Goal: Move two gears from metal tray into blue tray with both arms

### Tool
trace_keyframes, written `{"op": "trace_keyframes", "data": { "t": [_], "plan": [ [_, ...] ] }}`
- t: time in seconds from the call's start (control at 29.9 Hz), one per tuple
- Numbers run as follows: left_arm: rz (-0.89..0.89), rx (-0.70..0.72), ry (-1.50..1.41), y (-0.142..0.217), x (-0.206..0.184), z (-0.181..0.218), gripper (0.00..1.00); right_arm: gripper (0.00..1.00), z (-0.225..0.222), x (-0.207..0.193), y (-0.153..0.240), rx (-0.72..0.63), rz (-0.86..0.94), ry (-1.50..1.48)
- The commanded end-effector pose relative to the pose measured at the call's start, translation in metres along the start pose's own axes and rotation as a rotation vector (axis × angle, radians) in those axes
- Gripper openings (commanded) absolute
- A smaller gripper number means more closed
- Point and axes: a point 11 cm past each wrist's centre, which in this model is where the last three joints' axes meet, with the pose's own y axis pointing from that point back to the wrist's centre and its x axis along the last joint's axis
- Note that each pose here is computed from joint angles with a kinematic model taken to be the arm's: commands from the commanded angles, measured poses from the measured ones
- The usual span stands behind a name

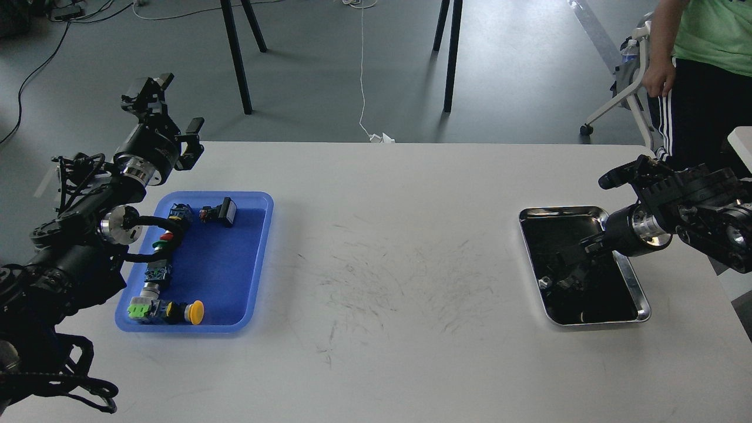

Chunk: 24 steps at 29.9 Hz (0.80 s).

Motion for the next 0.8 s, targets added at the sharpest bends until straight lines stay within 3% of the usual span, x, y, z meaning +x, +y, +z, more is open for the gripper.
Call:
{"op": "trace_keyframes", "data": {
  "t": [0.0, 0.47, 0.77],
  "plan": [
    [0.001, -0.001, 0.001, 0.0000, 0.0001, 0.0001, 0.98, 0.85, -0.0031, 0.0043, -0.0028, -0.006, -0.003, 0.014],
    [0.002, -0.004, 0.010, -0.0003, -0.0008, -0.0004, 0.98, 0.84, -0.0047, 0.0081, -0.0021, -0.038, -0.043, 0.082],
    [0.006, 0.001, 0.011, 0.0015, 0.0006, -0.0031, 0.98, 0.70, -0.0060, 0.0079, -0.0035, -0.044, -0.054, 0.104]
  ]
}}
